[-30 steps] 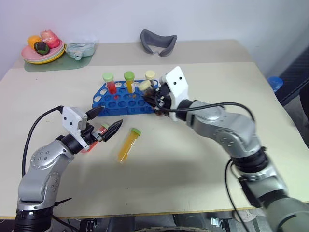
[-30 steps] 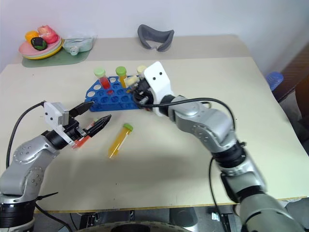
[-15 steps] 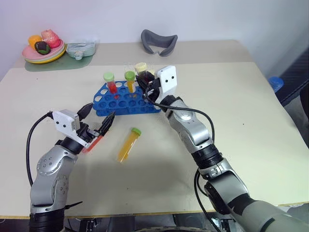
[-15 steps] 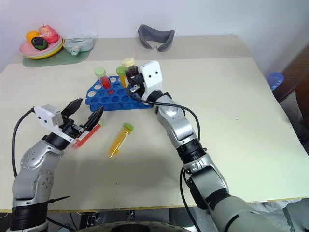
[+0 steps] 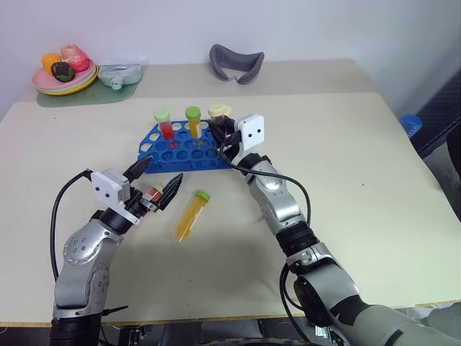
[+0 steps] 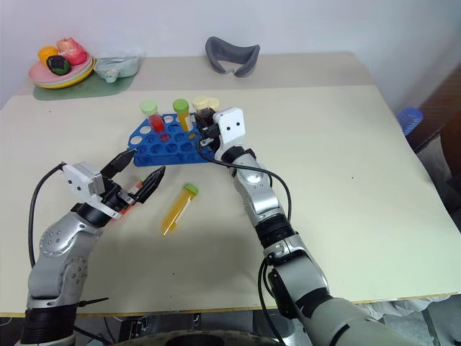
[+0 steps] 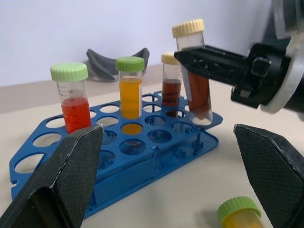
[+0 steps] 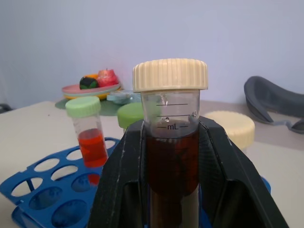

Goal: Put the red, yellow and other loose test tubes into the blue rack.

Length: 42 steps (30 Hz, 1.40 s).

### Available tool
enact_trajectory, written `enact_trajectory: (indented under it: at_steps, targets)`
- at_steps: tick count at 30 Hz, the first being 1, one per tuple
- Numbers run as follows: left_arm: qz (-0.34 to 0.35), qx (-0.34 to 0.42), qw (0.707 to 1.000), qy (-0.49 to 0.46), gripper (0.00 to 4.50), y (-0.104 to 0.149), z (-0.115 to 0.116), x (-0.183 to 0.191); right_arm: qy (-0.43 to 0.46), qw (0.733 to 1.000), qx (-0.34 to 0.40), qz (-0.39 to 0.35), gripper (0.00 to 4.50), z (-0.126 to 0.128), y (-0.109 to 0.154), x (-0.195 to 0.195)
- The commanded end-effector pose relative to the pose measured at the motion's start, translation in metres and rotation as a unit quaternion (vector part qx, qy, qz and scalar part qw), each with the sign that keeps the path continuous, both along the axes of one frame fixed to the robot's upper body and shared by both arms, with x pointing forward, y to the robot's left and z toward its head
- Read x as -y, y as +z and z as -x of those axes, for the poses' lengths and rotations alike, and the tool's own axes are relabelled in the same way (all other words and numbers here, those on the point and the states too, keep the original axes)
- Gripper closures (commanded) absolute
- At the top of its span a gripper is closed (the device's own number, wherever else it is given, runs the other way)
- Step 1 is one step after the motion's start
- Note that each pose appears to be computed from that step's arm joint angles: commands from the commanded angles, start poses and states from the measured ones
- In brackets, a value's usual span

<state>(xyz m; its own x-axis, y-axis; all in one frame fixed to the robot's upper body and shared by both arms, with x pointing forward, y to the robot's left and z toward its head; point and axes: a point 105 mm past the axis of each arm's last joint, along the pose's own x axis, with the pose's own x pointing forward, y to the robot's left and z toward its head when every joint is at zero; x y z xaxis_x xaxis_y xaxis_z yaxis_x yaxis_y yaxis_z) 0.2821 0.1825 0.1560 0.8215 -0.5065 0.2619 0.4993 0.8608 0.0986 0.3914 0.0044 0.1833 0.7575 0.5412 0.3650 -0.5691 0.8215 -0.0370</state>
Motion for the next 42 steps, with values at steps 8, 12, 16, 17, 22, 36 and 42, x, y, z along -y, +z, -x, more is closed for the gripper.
enact_trajectory:
  at_steps: [8,12,16,17,22,36,42]
  targets:
    - [-0.002,0.016,1.0,-0.015,0.0,0.002,0.006,0.001,-0.008,0.999,0.032,-0.019,3.71,-0.003,0.008,-0.002]
    - [-0.002,0.015,1.0,-0.016,0.0,0.002,0.007,0.002,-0.009,0.999,0.035,-0.021,3.71,-0.002,0.006,-0.001]
    - [-0.002,0.015,1.0,-0.016,0.0,0.001,0.007,0.001,-0.009,0.999,0.036,-0.023,3.71,0.0,0.002,0.003]
    - [-0.002,0.015,1.0,-0.016,0.0,0.001,0.007,0.001,-0.009,0.999,0.036,-0.022,3.71,0.0,0.002,0.003]
    - [-0.002,0.014,1.0,-0.016,0.0,0.001,0.007,0.001,-0.009,0.999,0.034,-0.02,3.71,0.0,-0.002,0.004]
    - [-0.001,0.012,1.0,-0.017,0.0,-0.001,0.009,0.001,-0.006,0.999,0.036,-0.017,3.71,0.0,-0.001,0.001]
    - [0.001,0.012,1.0,-0.017,0.0,-0.001,0.009,0.002,0.0,0.999,0.028,-0.027,1.85,0.0,-0.002,0.0]
